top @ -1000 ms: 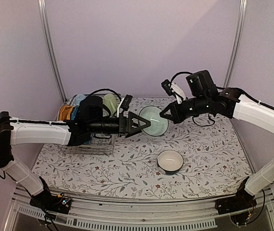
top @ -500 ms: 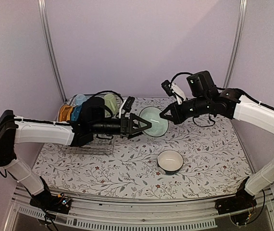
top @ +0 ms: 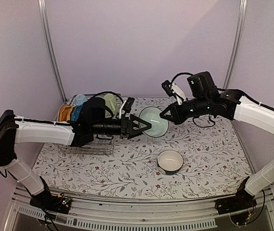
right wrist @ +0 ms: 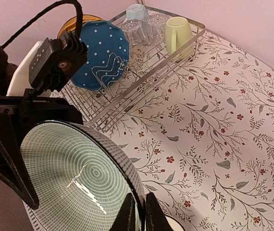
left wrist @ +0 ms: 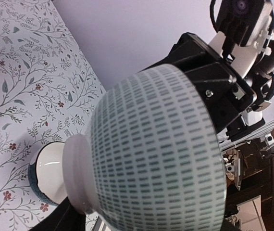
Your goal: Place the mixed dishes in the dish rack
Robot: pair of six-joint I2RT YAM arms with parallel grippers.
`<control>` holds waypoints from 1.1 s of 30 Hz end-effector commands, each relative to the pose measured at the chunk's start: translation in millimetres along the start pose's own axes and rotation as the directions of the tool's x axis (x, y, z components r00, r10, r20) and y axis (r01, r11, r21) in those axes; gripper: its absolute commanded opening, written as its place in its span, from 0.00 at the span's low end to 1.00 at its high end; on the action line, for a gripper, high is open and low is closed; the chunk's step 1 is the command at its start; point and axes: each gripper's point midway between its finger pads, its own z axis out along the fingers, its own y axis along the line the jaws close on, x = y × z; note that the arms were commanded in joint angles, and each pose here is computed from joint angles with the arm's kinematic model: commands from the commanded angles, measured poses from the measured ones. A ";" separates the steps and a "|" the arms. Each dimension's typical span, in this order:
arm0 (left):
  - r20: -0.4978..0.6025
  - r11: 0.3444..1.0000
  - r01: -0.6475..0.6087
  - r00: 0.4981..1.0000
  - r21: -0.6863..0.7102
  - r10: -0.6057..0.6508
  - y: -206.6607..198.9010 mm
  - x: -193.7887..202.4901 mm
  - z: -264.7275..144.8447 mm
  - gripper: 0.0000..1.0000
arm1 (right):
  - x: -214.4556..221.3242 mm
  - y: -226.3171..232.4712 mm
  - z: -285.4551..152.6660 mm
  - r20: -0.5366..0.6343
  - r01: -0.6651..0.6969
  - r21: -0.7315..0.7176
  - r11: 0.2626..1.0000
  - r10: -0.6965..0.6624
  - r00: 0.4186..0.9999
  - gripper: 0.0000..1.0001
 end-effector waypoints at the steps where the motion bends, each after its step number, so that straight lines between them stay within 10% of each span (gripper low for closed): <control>1: 0.040 0.995 -0.097 0.994 0.003 0.097 -19.7 -15.4 -5.5 0.00 | -6.6 7.7 -3.1 0.035 0.016 -0.031 0.999 -0.014 0.999 0.19; 9: 0.069 0.922 -0.207 0.968 -0.328 0.242 11.7 -40.3 -42.2 0.00 | -7.4 2.8 -9.8 0.041 0.024 0.008 1.000 -0.024 0.999 0.67; 17: -0.113 0.364 -0.323 0.863 -0.874 0.493 49.4 -91.0 -150.1 0.00 | 1.0 -2.3 -7.9 0.025 0.023 0.029 0.999 -0.023 0.999 0.75; 24: -0.362 -0.021 -0.415 0.768 -0.910 0.528 45.6 -115.3 -207.9 0.00 | 11.0 -4.3 -0.5 0.008 0.021 0.026 0.999 -0.021 1.000 0.74; 33: -0.682 -0.244 -0.647 0.607 -0.722 0.408 82.7 -134.1 -223.5 0.00 | 23.5 -3.0 5.7 0.000 0.018 0.004 1.000 -0.018 1.000 0.74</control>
